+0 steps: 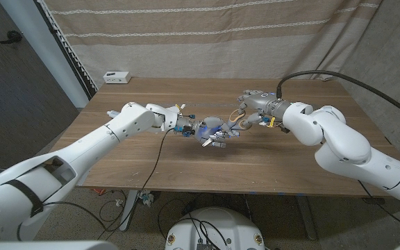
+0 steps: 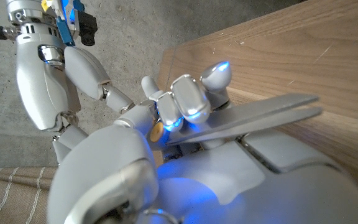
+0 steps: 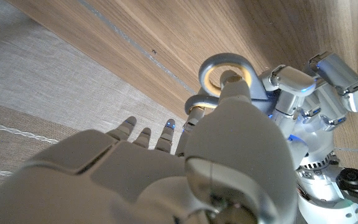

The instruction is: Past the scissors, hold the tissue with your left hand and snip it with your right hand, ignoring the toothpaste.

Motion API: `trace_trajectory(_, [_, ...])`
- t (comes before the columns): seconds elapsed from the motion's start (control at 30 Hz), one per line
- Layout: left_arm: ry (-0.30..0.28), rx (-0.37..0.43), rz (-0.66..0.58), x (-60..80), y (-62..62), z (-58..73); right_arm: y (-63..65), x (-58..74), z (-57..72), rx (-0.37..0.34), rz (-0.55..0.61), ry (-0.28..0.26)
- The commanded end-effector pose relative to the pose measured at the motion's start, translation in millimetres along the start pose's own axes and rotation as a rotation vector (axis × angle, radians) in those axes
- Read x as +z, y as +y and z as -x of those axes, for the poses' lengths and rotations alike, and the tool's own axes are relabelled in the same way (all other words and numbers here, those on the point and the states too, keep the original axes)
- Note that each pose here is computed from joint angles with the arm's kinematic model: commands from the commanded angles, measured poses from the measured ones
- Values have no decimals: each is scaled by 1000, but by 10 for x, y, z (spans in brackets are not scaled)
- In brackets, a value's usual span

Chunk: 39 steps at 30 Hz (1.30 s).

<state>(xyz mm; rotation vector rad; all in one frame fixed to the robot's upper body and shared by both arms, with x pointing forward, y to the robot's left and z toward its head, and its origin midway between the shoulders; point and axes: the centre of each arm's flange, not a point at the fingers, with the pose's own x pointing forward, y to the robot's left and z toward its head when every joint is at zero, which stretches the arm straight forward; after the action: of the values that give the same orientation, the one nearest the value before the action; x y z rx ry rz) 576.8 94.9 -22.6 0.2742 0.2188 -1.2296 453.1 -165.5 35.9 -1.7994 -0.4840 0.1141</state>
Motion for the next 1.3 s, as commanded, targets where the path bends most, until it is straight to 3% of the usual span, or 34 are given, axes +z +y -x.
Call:
trace_trajectory(0.03, [-2, -18, -13, -8, -7, 22, 7, 31, 47, -12, 19, 5])
trace_trajectory(0.47, [-51, -56, -11, -5, 0, 38, 22, -7, 109, -20, 9, 25])
trace_trajectory(0.87, [-48, -63, -39, 11, 4, 11, 0, -61, 133, -2, 11, 39])
trace_trajectory(1.3, [-47, -38, -79, 39, 17, -20, -31, -90, 110, 28, 13, 20])
